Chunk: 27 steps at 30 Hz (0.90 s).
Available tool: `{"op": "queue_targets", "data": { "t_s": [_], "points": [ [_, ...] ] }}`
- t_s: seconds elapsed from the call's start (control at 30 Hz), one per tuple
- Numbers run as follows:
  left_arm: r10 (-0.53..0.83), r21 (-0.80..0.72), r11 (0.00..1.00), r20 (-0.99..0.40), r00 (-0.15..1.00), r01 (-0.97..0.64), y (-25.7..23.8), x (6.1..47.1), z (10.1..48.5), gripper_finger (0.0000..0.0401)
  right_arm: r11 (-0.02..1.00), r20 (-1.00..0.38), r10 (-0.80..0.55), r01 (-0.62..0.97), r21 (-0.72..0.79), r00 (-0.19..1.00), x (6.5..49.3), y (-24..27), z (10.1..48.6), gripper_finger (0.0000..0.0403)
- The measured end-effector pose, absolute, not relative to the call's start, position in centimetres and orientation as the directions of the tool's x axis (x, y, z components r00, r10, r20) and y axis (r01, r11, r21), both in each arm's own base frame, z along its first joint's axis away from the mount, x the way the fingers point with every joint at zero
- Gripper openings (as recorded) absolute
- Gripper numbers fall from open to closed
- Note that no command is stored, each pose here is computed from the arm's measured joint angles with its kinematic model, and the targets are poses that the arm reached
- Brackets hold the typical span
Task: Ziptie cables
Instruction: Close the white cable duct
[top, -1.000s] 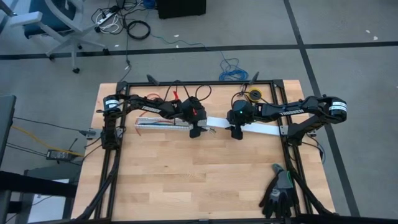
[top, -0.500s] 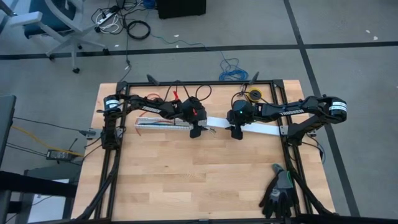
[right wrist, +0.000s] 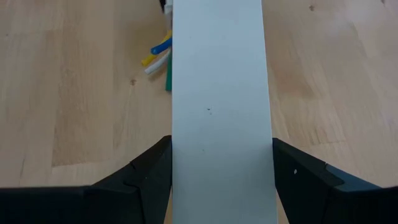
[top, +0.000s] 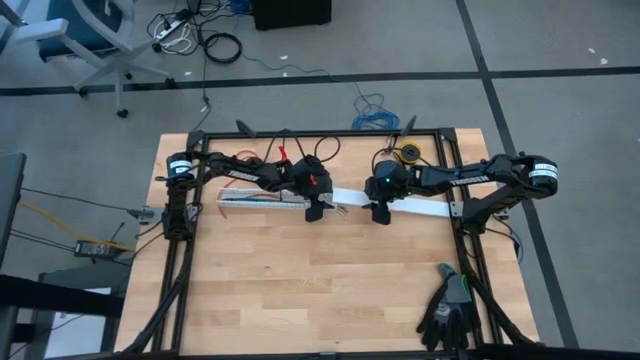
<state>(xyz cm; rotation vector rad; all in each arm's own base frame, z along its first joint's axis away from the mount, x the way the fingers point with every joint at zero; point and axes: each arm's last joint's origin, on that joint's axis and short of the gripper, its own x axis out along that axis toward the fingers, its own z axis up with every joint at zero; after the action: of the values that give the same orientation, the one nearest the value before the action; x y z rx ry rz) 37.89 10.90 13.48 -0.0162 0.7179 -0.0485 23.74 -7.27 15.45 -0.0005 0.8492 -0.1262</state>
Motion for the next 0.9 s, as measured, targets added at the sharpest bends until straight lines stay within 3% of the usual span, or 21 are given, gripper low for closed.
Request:
{"op": "queue_targets", "data": {
  "t_s": [0.43, 0.77, 0.9],
  "points": [
    [-0.053, -0.038, 0.999, -0.662, 0.747, 0.037, 10.8, 37.8, 13.5, 0.0241, 0.995, -0.791, -0.072, 0.102, -0.012, 0.607, 24.8, -7.9, 13.8, 0.0233],
    [-0.052, -0.036, 0.999, -0.664, 0.746, 0.038, 10.8, 37.8, 13.4, 0.0241, 0.995, -0.709, -0.075, 0.099, -0.008, 0.701, 24.8, -8.7, 17.4, 0.0233],
    [-0.053, -0.035, 0.999, -0.664, 0.746, 0.039, 10.8, 37.8, 13.4, 0.0241, 0.996, -0.732, -0.047, 0.089, 0.018, 0.68, 24.5, -8.6, 17.2, 0.0233]
  ]
}}
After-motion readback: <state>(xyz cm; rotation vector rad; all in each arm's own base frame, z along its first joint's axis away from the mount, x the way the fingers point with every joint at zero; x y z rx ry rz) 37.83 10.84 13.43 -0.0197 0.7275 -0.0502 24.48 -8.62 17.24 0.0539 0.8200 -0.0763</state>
